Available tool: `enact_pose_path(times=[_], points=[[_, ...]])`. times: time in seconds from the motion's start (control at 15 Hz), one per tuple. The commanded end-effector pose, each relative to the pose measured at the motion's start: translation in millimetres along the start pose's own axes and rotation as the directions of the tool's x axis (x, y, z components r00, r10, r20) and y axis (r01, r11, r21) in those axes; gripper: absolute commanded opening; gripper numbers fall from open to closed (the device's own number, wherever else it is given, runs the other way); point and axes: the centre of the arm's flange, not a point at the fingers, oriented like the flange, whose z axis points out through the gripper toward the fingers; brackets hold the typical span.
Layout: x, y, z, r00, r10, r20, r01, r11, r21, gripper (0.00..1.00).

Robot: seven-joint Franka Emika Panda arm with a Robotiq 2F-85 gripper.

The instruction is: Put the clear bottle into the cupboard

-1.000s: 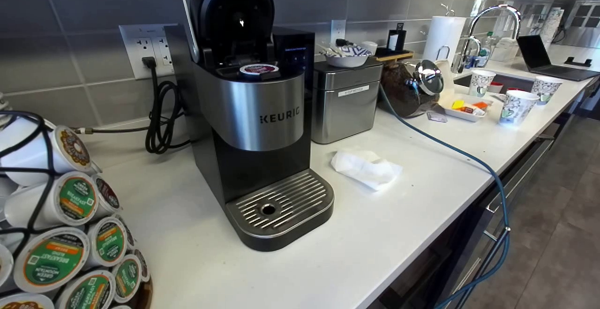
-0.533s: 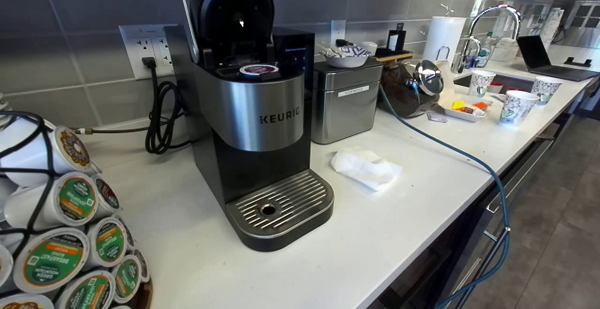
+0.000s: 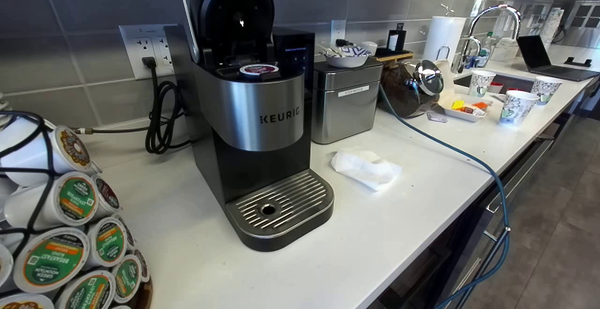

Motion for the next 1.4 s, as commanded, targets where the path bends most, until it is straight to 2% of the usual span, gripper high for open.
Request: enact_pose_path(times=[0.0, 0.4, 0.67, 1.0, 1.33], points=[[41.6, -11.0, 44.5, 1.0, 0.002, 0.006, -0.002, 1.0, -0.009, 0.08], [62.7, -15.5, 41.6, 1.0, 0.024, 0.013, -0.024, 1.0, -0.008, 0.08], [62.9, -16.4, 39.4, 0.998, 0.009, 0.061, -0.009, 1.0, -0.007, 0.08], [57.4, -15.6, 42.6, 0.998, -0.004, 0.06, 0.005, 1.0, -0.021, 0.08], [62.4, -17.3, 42.2, 0.998, 0.029, 0.058, -0.028, 0.999, -0.022, 0.08]])
